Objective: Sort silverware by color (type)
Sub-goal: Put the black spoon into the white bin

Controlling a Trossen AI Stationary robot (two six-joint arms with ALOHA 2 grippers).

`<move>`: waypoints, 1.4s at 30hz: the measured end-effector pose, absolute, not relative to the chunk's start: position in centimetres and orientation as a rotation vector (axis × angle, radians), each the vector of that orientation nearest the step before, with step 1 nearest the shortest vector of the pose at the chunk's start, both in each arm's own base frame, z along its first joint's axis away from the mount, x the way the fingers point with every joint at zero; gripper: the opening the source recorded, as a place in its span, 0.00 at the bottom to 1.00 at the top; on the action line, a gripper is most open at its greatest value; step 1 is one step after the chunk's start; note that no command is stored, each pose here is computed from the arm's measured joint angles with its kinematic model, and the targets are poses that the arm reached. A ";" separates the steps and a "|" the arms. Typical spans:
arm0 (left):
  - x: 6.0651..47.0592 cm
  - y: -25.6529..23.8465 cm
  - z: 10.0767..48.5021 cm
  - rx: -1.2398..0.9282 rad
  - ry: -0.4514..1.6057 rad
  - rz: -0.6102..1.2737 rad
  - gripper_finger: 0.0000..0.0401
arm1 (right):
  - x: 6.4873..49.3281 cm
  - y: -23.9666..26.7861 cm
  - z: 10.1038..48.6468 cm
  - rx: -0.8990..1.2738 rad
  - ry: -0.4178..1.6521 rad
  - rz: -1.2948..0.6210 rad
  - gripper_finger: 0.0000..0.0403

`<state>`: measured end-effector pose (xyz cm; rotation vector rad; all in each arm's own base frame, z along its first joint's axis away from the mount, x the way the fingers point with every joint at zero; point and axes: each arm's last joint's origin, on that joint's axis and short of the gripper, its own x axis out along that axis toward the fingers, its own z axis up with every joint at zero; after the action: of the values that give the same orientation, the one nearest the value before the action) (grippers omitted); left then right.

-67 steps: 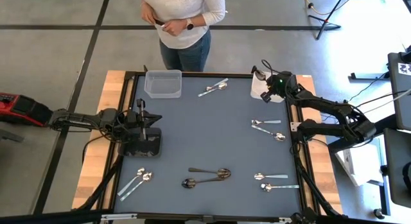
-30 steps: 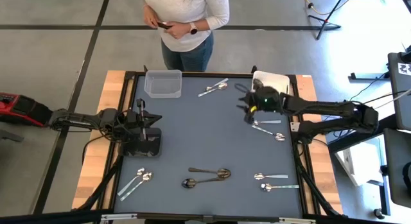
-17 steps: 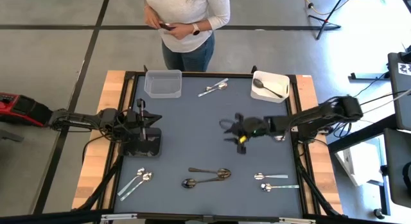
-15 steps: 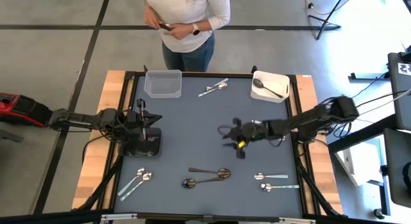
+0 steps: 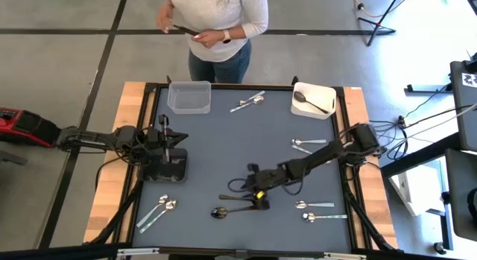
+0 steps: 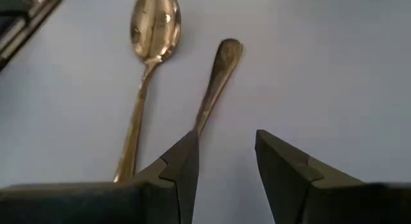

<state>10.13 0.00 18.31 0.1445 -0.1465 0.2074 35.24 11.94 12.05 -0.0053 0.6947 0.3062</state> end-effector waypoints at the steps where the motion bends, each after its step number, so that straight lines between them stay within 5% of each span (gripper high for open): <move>1: 10.1 0.0 18.5 0.152 -0.163 0.209 0.01 | 35.5 12.3 11.9 0.008 0.708 0.321 0.36; 15: 10.1 0.0 18.6 0.157 -0.176 0.209 0.01 | 36.2 13.1 10.2 0.048 0.746 0.349 0.32; 26: 10.1 0.0 18.6 0.157 -0.173 0.208 0.01 | 36.3 14.3 12.4 0.050 0.750 0.407 0.29; 42: 10.1 0.0 18.6 0.151 -0.174 0.207 0.01 | 36.0 13.8 10.6 -0.017 0.844 0.271 0.26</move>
<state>10.08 -0.01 18.58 0.1511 -0.1739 0.2072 35.99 13.77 10.56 -0.0175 0.8438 0.2711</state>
